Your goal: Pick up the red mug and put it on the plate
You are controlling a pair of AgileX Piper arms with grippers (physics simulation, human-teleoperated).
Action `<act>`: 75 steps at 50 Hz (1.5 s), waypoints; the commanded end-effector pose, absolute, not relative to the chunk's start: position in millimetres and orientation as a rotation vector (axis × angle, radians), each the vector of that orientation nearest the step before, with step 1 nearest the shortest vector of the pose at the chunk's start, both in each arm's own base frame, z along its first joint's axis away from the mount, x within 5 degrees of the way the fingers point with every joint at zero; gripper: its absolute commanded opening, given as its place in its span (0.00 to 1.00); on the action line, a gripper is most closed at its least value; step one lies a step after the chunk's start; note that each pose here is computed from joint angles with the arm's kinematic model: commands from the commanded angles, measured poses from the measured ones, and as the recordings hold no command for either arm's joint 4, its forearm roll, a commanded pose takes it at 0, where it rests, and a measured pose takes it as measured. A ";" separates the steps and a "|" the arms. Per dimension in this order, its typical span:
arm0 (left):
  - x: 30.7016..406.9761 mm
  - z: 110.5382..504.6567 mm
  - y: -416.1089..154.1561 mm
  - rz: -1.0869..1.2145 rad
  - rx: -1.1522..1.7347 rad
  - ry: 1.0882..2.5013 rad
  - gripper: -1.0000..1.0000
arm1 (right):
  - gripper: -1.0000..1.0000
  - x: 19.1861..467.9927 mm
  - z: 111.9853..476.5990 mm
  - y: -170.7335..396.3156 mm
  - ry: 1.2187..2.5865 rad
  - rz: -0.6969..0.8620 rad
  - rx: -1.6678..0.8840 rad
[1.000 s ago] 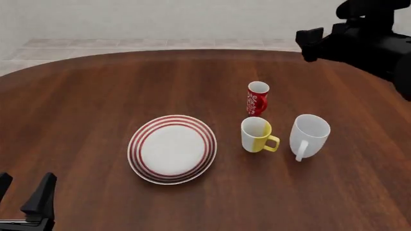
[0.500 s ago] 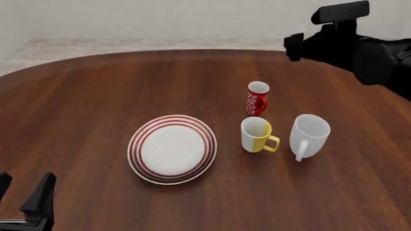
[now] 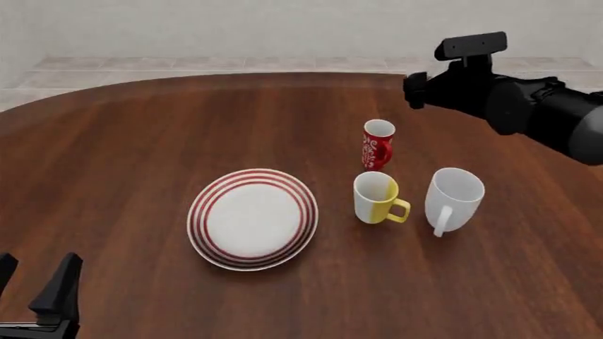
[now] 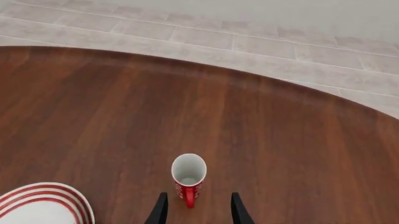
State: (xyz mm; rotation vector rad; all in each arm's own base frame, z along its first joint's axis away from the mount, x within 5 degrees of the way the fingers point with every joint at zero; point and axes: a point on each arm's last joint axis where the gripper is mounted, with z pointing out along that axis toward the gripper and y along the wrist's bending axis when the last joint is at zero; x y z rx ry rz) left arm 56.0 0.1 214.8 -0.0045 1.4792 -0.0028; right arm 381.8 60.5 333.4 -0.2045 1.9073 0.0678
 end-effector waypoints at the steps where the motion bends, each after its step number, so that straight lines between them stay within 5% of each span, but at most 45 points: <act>1: 56.1 214.5 0.0 0.001 0.001 1.478 1.00 | 1.00 390.6 322.0 61.9 1.928 0.059 -0.218; 75: 56.1 214.3 0.1 0.006 0.003 1.478 1.00 | 1.00 439.1 258.5 74.7 2.020 0.072 -0.226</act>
